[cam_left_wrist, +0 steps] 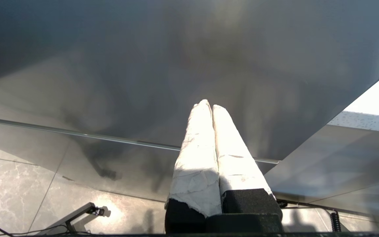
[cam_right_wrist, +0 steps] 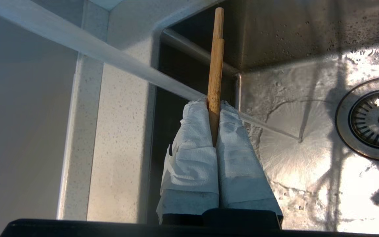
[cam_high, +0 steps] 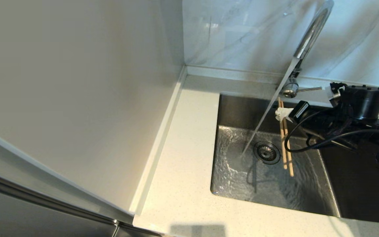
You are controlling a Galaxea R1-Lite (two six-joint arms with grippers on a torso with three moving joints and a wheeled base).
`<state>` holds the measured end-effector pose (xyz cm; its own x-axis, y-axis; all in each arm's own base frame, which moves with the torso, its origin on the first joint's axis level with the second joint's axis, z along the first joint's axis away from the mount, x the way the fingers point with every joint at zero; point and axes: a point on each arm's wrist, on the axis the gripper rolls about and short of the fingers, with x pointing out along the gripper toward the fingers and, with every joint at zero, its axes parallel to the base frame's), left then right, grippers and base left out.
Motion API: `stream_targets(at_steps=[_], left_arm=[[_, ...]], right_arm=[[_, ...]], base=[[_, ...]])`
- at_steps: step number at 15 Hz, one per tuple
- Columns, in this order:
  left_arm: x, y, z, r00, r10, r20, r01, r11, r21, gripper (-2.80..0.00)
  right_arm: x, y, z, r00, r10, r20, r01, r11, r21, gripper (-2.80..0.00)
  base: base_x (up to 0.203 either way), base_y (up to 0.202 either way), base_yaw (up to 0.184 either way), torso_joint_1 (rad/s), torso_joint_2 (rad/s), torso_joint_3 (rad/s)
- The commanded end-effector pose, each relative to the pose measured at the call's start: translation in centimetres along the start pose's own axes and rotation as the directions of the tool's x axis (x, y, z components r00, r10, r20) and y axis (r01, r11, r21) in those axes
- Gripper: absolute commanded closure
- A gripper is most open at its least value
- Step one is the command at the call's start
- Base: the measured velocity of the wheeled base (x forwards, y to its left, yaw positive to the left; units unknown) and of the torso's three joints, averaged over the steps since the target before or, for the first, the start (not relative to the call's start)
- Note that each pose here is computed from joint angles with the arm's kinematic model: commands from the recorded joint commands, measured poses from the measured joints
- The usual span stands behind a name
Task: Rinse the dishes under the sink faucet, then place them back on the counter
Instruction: Rinse the chopsticks
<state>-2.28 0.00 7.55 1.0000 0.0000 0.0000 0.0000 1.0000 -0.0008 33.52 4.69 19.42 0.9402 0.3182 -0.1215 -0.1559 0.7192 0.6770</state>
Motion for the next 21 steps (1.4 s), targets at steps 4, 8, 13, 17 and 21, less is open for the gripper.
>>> stream_targets(at_steps=[4, 8, 13, 17, 21], left_arm=[[0.0, 0.0, 0.0, 1.000, 0.000, 0.001, 0.000, 1.000, -0.001, 0.00], [0.0, 0.0, 0.0, 1.000, 0.000, 0.000, 0.000, 1.000, -0.001, 0.00], [0.0, 0.0, 0.0, 1.000, 0.000, 0.000, 0.000, 1.000, -0.001, 0.00], [0.0, 0.0, 0.0, 1.000, 0.000, 0.000, 0.000, 1.000, -0.001, 0.00], [0.0, 0.0, 0.0, 1.000, 0.000, 0.000, 0.000, 1.000, -0.001, 0.00]], right_arm=[[-1.3, 0.8, 0.4, 1.000, 0.021, 0.015, -0.020, 1.000, -0.001, 0.00], [-1.5, 0.9, 0.4, 1.000, 0.025, 0.016, -0.025, 1.000, -0.004, 0.00], [-1.8, -0.1, 0.2, 1.000, -0.012, 0.011, 0.012, 1.000, -0.005, 0.00], [-2.5, -2.2, 1.7, 0.995, -0.086, 0.049, 0.087, 0.996, -0.025, 0.00], [-2.7, -2.9, 2.4, 0.988, -0.123, 0.089, 0.132, 0.987, -0.094, 0.00]], base=[[0.000, 0.000, 0.000, 0.000, 0.00, 0.000], [0.000, 0.000, 0.000, 0.000, 0.00, 0.000], [0.000, 0.000, 0.000, 0.000, 0.00, 0.000], [0.000, 0.000, 0.000, 0.000, 0.00, 0.000], [0.000, 0.000, 0.000, 0.000, 0.00, 0.000]])
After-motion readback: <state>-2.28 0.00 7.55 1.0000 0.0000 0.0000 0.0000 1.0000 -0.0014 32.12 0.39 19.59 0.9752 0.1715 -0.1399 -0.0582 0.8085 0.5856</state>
